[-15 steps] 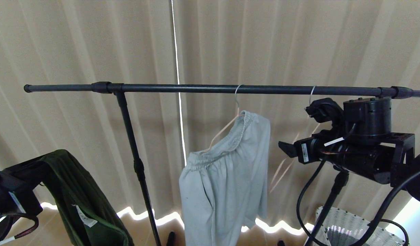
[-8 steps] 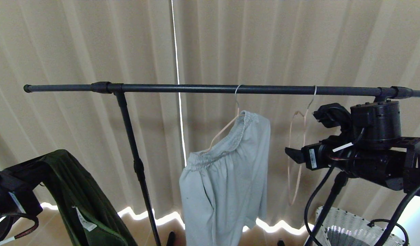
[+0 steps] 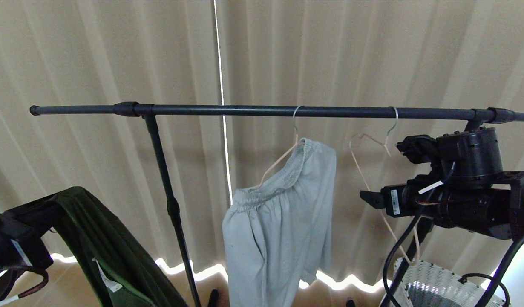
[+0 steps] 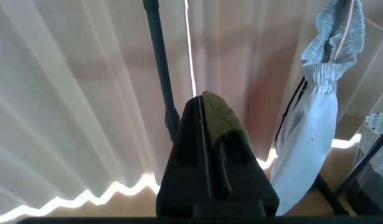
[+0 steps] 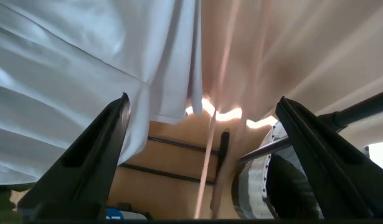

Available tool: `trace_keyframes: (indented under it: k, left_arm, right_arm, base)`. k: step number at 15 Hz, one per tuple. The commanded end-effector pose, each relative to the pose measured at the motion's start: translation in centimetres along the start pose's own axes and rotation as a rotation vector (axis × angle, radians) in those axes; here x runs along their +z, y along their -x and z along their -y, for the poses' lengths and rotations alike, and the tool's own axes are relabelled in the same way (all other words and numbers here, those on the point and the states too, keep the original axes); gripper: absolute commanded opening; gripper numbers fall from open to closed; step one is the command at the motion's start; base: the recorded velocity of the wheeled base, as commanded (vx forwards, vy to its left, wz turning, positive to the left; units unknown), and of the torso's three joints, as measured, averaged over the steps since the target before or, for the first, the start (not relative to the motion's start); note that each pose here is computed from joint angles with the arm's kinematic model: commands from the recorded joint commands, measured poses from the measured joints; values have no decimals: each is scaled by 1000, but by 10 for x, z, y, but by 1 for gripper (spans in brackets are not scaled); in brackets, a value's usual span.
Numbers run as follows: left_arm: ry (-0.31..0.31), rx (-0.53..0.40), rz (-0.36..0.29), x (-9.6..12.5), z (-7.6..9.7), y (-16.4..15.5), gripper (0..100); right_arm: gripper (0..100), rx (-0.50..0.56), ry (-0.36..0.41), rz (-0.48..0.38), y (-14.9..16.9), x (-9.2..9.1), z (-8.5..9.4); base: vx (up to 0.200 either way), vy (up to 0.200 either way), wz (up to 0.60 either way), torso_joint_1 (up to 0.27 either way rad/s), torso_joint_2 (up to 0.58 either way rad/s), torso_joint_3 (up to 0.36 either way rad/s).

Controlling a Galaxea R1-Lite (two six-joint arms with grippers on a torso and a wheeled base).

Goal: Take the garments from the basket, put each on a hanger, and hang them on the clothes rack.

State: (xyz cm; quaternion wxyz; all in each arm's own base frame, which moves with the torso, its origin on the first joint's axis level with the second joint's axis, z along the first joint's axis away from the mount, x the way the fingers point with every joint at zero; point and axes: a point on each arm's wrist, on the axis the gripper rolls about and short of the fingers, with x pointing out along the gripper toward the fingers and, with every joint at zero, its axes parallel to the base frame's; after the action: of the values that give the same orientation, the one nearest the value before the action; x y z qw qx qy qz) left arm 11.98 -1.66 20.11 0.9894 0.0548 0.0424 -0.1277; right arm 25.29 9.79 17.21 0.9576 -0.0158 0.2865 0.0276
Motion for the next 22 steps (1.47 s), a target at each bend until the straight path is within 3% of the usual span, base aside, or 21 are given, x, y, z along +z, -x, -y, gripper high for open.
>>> trace_keyframes:
  k: [1,5,6,13,19,22]
  left_arm:
    - [0,0,1,0,0,0,0]
    - [0,0,2,0,0,0,0]
    - [0,0,2,0,0,0,0]
    - [0,0,2,0,0,0,0]
    - [-2,0,5,0,0,1,0]
    - [-4,2,7,0,0,2,0]
  right_arm:
    - [100,-1,2,-7,-3,-1,-1]
    - [100,-4,5,-19,-6,-3,-1]
    - [0,-4,5,-20,-7,-3,-1]
    - [0,-3,-5,9,1,1,2]
    - [0,8,-30,91,31,9,9]
    - [0,9,-28,95,47,-3,16]
  base:
    - [0,0,0,0,0,0]
    - [0,0,0,0,0,0]
    - [0,0,0,0,0,0]
    - [0,0,0,0,0,0]
    - [0,0,0,0,0,0]
    - [0,0,0,0,0,0]
